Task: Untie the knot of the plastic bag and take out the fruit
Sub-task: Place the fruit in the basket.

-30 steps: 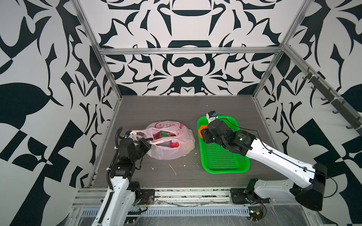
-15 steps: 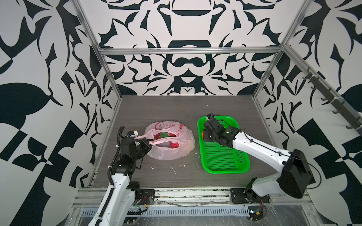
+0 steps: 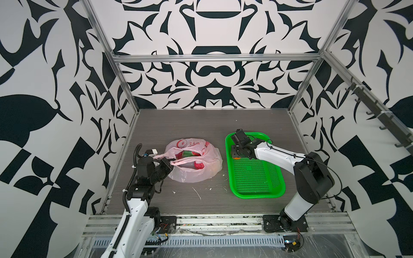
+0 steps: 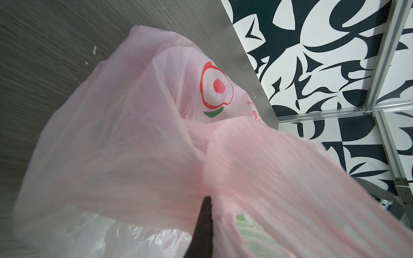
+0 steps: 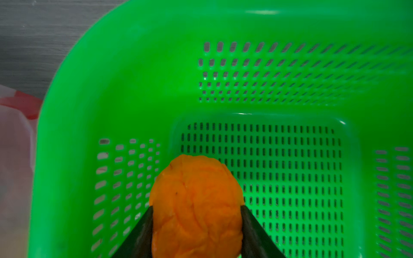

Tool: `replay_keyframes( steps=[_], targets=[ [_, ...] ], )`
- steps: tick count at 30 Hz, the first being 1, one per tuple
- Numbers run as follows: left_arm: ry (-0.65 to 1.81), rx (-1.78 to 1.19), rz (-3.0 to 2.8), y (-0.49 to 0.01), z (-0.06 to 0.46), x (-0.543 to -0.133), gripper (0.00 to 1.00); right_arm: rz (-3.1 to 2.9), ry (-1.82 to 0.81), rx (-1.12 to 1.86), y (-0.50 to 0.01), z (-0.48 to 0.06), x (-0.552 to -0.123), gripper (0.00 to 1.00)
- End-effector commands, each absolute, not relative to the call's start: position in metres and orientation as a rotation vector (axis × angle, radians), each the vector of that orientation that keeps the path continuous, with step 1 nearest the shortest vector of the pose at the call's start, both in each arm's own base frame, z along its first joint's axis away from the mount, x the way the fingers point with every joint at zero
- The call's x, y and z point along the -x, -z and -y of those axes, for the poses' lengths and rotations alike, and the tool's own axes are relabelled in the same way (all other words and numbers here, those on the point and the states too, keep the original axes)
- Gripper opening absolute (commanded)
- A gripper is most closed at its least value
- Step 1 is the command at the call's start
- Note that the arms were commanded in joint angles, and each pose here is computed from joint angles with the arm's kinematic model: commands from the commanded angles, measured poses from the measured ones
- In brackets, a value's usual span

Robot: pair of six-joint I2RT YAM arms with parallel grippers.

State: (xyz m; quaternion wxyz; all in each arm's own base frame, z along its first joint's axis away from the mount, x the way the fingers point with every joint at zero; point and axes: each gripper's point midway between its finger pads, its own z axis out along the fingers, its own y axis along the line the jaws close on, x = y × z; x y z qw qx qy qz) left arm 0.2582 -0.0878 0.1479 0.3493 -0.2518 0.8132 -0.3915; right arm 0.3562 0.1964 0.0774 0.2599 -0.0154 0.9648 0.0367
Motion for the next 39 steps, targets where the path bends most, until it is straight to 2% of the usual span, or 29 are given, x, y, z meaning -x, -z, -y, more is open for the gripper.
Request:
replay_keyframes(
  steps=[1, 10, 21, 34, 39],
  targets=[
    [1.003, 0.639, -2.108, -0.147, 0.087, -0.257, 0.0, -2.557, -0.154, 0.044, -0.095, -0.207, -0.375, 0.11],
    [1.001, 0.642, -2.11, -0.147, 0.087, -0.254, 0.0, -2.593, -0.117, 0.034, -0.077, -0.202, -0.382, 0.11],
    [1.01, 0.636, -2.109, -0.147, 0.088, -0.254, 0.0, -2.609, -0.105, 0.03, -0.072, -0.198, -0.379, 0.2],
    [1.014, 0.63, -2.109, -0.147, 0.088, -0.252, 0.0, -2.627, -0.095, 0.014, -0.068, -0.196, -0.377, 0.33],
    [1.014, 0.632, -2.107, -0.147, 0.088, -0.252, 0.0, -2.63, -0.092, 0.016, -0.069, -0.195, -0.376, 0.41]
  ],
)
